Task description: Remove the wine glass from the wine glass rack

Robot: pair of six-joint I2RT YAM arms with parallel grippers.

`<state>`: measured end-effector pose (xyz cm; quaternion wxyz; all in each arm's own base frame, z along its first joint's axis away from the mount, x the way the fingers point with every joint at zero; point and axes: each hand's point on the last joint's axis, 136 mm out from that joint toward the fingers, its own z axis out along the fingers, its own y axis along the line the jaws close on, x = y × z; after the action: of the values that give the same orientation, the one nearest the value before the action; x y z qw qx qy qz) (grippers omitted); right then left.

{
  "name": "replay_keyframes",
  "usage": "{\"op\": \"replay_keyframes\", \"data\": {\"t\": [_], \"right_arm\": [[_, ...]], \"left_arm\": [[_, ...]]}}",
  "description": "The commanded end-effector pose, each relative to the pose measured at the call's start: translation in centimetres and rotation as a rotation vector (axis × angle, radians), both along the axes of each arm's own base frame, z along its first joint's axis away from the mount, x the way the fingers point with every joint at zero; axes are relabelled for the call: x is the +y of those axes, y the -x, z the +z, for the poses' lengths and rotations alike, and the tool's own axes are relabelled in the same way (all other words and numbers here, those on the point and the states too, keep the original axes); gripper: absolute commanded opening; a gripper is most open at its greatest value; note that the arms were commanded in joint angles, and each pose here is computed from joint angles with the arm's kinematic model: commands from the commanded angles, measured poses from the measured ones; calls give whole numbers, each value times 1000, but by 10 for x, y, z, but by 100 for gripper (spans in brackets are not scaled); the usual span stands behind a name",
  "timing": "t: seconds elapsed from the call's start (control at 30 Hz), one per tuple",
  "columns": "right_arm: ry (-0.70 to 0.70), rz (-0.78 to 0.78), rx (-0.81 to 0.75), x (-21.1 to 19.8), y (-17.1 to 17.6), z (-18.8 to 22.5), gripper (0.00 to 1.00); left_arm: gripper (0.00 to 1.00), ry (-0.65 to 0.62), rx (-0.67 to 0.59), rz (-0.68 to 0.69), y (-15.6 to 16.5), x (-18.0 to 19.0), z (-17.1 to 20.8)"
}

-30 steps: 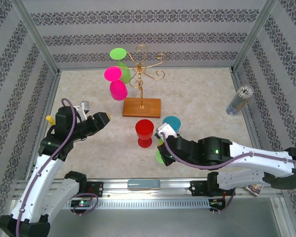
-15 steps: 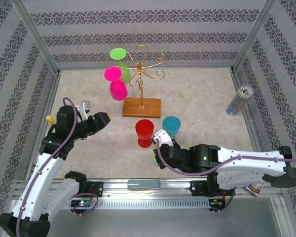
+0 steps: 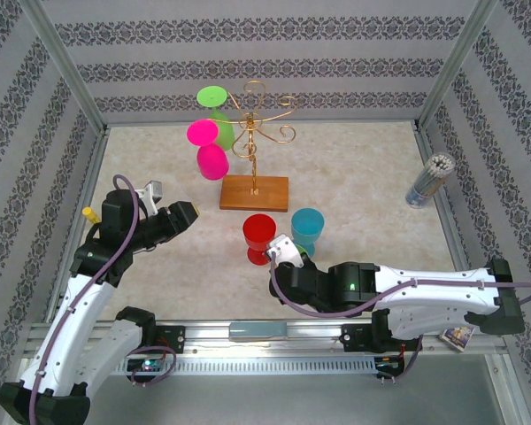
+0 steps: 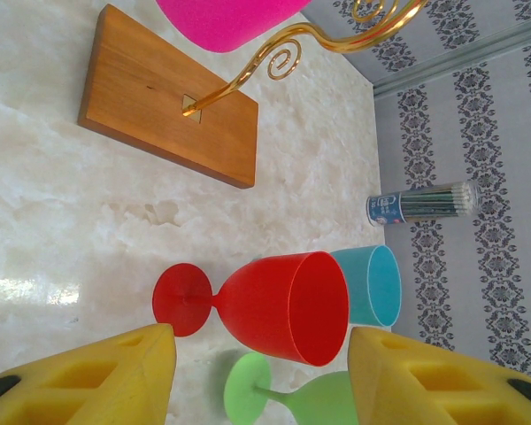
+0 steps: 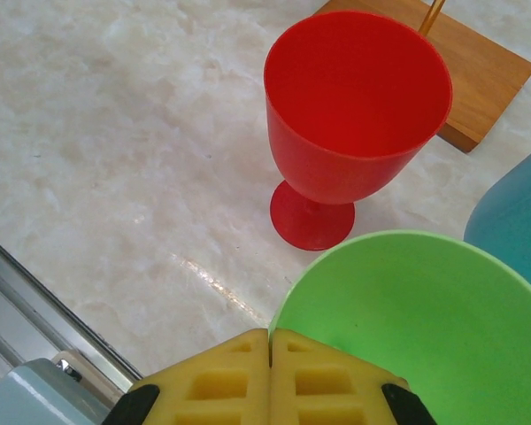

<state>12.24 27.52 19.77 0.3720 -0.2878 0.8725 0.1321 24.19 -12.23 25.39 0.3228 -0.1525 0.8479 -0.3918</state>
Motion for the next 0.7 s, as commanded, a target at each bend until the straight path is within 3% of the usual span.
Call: {"op": "replay_keyframes", "data": {"t": [0.0, 0.5, 0.67], "right_arm": [[3, -30, -22, -3, -3, -6, 0], [36, -55, -4, -4, -3, -28, 1], [43, -62, 1, -5, -3, -31, 26]], "left_arm": [[54, -22, -7, 9, 0, 5, -3], [55, -23, -7, 9, -1, 5, -3], [55, -24, -7, 8, -1, 5, -2]]}}
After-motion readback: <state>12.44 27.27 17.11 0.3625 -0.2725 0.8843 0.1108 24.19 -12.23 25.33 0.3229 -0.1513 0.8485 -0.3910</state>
